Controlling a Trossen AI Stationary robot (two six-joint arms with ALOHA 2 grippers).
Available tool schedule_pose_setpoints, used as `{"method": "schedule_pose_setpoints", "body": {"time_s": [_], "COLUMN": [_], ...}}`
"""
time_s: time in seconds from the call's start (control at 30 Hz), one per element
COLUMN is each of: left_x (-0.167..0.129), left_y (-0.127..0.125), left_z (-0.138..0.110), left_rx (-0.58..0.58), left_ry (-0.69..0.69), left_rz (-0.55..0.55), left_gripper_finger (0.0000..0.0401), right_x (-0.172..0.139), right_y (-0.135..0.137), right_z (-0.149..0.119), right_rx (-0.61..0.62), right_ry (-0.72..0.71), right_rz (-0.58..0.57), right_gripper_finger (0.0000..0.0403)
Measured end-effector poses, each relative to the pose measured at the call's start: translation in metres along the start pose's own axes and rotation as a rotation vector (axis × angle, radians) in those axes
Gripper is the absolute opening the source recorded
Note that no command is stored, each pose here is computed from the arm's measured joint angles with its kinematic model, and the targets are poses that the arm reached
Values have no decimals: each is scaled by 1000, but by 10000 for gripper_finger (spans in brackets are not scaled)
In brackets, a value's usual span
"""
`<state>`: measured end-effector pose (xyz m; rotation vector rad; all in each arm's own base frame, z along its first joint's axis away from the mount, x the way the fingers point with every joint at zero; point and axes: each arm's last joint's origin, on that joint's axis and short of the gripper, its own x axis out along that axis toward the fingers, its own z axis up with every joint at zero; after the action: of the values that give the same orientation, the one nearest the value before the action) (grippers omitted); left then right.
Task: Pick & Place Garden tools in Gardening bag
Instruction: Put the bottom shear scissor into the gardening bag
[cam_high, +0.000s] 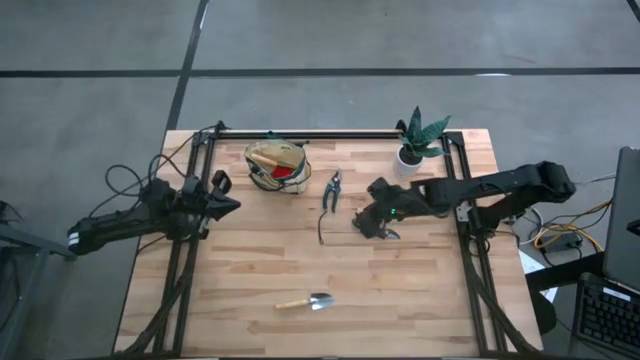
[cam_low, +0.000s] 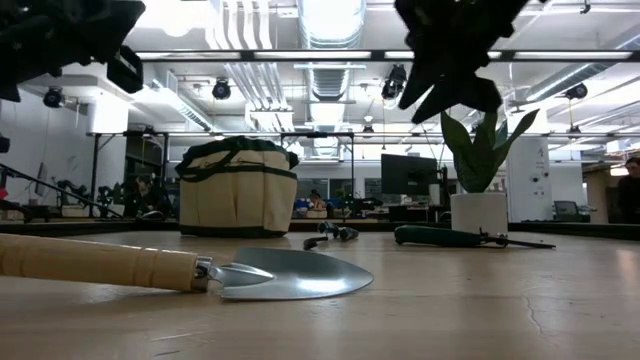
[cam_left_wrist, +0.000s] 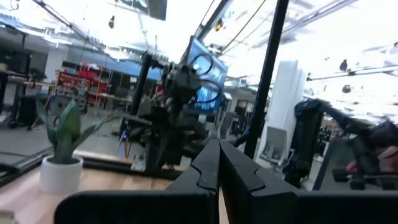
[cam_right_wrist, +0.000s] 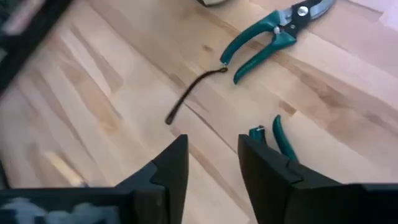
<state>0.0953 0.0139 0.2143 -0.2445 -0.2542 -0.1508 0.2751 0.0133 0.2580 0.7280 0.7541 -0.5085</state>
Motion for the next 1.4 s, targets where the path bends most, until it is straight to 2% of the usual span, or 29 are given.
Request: {"method": "schedule_pose_setpoints", "body": {"time_s": [0.13,0.33,0.6,0.87,1.03,1.4], "left_x": [-2,-4,-4,-4,-5,-5], "left_y": [4,7,10,10,11,12], "left_z": [-10,-22,-25,-26,-30,-31], "left_rx": [-4,-11,45,41,31,36], "left_ry": [4,27,36,49,83,99], "left_rz": [23,36,110,117,126,127], "left_gripper_finger": [10,10,10,10,10,10], "right_x": [9,26,58,79,92,111], "right_y": [10,15,14,9,6,1], "right_z": [7,11,3,-3,-5,-11], "right_rx": [-59,-137,-164,-186,-178,-224], "right_ry": [51,154,259,322,386,424], "right_rz": [-66,-184,-230,-261,-235,-258], "right_gripper_finger": [151,150,140,144,139,123]}}
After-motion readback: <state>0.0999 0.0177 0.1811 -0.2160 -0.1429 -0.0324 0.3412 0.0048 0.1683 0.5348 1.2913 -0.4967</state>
